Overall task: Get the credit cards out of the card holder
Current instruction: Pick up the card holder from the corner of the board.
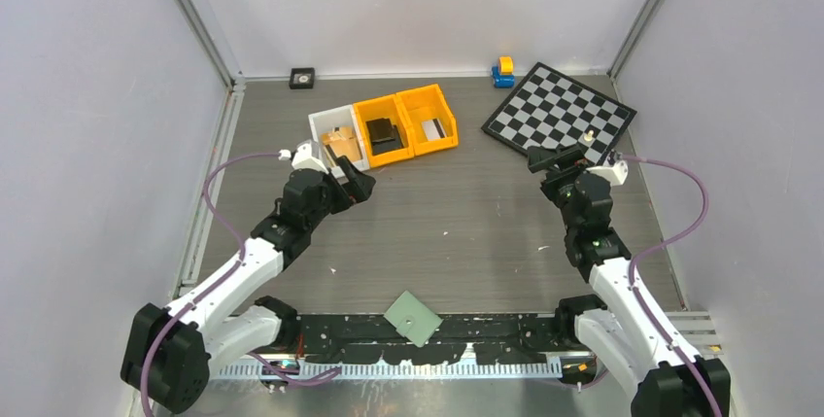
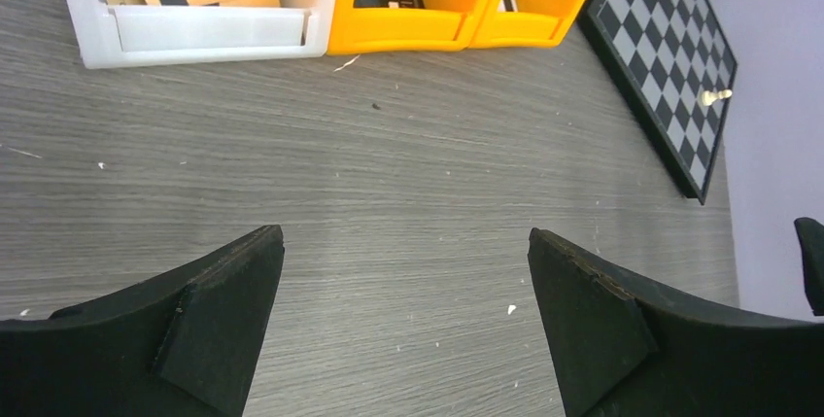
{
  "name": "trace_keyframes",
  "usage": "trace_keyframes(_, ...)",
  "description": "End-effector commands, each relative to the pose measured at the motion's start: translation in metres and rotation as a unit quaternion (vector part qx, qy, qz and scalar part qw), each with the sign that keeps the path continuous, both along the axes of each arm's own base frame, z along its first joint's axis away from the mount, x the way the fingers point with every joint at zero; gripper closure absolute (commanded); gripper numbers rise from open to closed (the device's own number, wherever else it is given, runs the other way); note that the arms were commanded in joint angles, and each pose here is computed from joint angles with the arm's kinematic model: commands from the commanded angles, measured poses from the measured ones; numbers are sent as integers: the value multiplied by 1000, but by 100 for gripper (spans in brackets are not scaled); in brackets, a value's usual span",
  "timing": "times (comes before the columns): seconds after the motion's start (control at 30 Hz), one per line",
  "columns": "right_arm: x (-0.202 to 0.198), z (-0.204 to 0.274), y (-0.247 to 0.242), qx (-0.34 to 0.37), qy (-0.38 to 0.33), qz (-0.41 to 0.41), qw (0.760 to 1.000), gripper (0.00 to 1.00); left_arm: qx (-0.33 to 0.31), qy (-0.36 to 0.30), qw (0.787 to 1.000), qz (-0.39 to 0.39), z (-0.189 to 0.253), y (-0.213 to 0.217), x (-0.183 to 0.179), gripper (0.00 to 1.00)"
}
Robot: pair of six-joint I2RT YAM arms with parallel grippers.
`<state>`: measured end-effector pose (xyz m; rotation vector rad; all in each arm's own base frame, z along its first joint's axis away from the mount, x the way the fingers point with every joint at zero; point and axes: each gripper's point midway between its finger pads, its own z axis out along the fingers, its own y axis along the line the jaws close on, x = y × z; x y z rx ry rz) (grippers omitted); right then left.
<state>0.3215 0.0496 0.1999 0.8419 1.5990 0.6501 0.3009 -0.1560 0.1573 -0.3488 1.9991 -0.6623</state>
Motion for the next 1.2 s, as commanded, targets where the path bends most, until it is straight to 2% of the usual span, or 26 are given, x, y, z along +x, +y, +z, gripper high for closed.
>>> trace_keyframes(0.0,5,8,-1,-4,-17,-1,1000,0,4,-11,1000,-2,12,-2,10,0)
trace_keyframes(0.1,9,7,10,-16,-14,34,999,0,5,-1,1000,-13,8,-7,10,0)
trace_keyframes(0.3,17,4,74,-55,11,196,979,4,9,7,1000,-22,4,-11,12,0)
trace_keyframes(0.47,8,-4,131,-118,32,295,948,5,9,-3,1000,-15,9,-7,12,0)
trace_keyframes(0.57,-13,-12,159,-156,53,343,925,6,9,-9,1000,-9,12,-4,11,0)
trace_keyframes(0.63,-35,-18,178,-179,71,385,903,6,7,-12,1000,-9,14,-4,10,0)
trace_keyframes(0.87,-144,-65,227,-313,133,510,790,5,-3,-16,1000,-12,18,-5,7,0)
trace_keyframes(1.07,-210,-106,251,-404,170,554,708,5,-1,-13,1000,-10,16,-4,8,0)
trace_keyframes(1.17,-230,-122,266,-421,181,569,683,5,1,-14,1000,-5,16,-2,8,0)
